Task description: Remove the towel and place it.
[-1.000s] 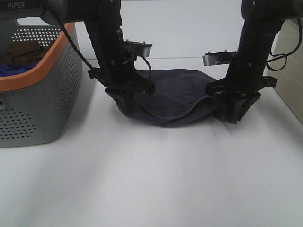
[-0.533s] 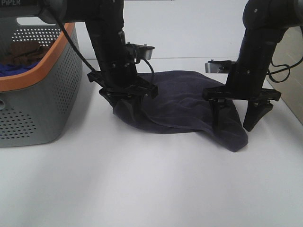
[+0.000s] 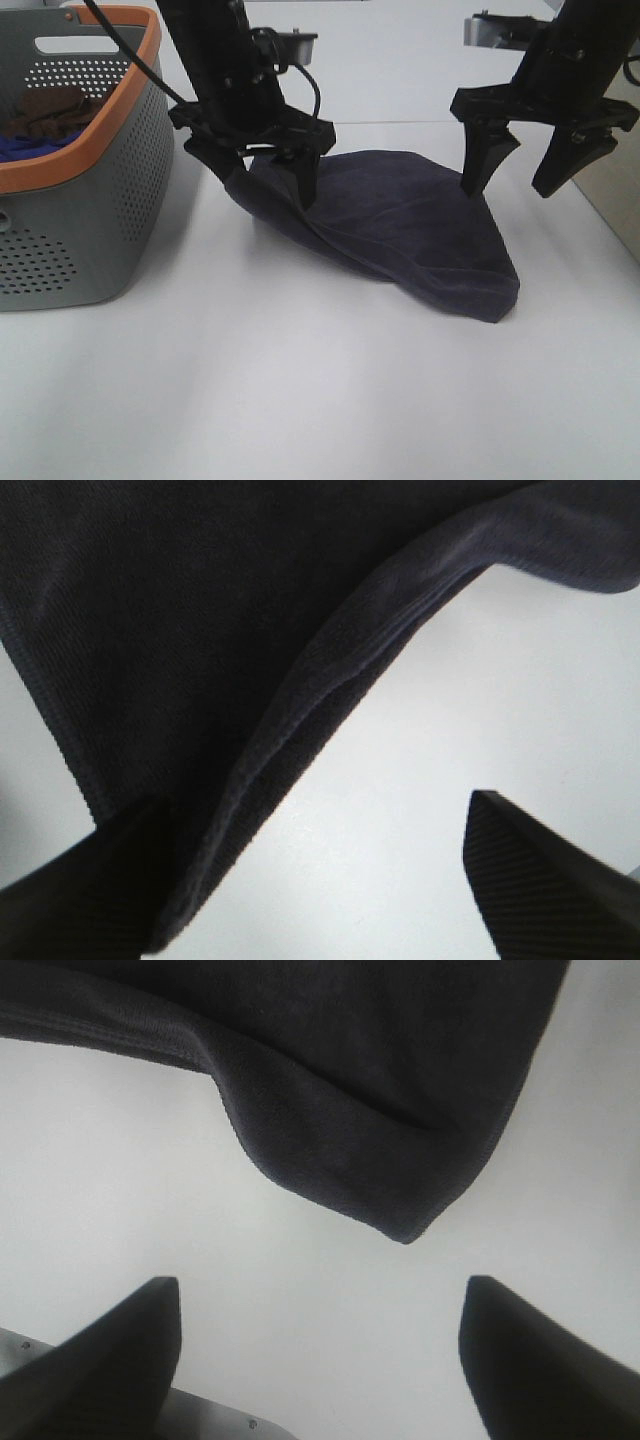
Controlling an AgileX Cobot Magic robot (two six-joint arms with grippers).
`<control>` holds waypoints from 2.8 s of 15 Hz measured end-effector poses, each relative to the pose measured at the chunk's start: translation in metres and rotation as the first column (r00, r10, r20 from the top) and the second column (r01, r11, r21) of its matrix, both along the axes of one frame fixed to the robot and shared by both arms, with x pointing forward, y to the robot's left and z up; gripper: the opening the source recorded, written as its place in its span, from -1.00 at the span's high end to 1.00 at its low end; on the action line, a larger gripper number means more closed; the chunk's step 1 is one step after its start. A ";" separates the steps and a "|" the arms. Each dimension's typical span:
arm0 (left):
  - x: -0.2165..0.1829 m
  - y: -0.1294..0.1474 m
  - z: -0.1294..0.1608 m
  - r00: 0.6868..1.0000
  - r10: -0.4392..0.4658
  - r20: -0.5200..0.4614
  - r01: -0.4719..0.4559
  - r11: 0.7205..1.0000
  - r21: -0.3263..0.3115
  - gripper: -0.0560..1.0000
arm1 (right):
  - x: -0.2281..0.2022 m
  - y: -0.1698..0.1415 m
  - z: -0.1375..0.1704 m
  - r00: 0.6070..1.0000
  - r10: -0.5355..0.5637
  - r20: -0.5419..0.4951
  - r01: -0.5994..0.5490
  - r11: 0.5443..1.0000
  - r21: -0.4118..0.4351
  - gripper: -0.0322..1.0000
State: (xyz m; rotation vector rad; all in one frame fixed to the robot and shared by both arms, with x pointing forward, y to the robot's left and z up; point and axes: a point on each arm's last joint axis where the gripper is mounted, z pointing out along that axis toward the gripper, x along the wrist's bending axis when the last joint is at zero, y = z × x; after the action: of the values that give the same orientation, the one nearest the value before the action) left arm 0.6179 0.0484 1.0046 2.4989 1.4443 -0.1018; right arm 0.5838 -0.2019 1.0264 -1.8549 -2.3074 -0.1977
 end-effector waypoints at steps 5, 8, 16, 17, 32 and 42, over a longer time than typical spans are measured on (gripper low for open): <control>-0.024 -0.014 0.040 0.995 -0.033 0.097 0.033 0.999 -0.001 -0.53 | -0.025 -0.006 0.056 0.988 -0.003 0.157 -0.003 0.999 0.035 -0.39; -0.030 -0.017 0.047 0.990 -0.021 0.143 0.015 0.999 0.043 -0.53 | -0.035 -0.008 0.074 0.978 -0.004 0.208 -0.005 0.999 0.046 -0.39; -0.035 0.065 0.141 0.916 0.136 0.377 -0.148 0.989 0.005 -0.53 | -0.064 -0.041 0.121 0.926 -0.180 0.333 0.163 0.984 0.077 -0.39; -0.034 0.093 0.145 0.908 0.202 0.367 -0.213 0.977 -0.011 -0.53 | -0.066 -0.058 0.127 0.906 -0.236 0.351 0.222 0.972 0.080 -0.39; -0.285 0.275 0.115 0.612 0.497 0.615 -0.634 0.773 0.006 -0.53 | -0.286 -0.094 0.094 0.719 -0.286 0.633 0.341 0.939 0.037 -0.39; -0.350 0.264 0.062 0.414 0.495 0.764 -0.556 0.802 -0.218 -0.53 | -0.351 -0.091 0.023 0.547 -0.255 0.797 0.318 0.944 0.084 -0.38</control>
State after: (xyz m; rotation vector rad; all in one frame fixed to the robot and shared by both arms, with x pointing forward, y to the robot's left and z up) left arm 0.2680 0.3120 1.0669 1.5499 1.6689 1.0753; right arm 0.2325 -0.2932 1.0492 -2.5490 -2.4456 -1.2757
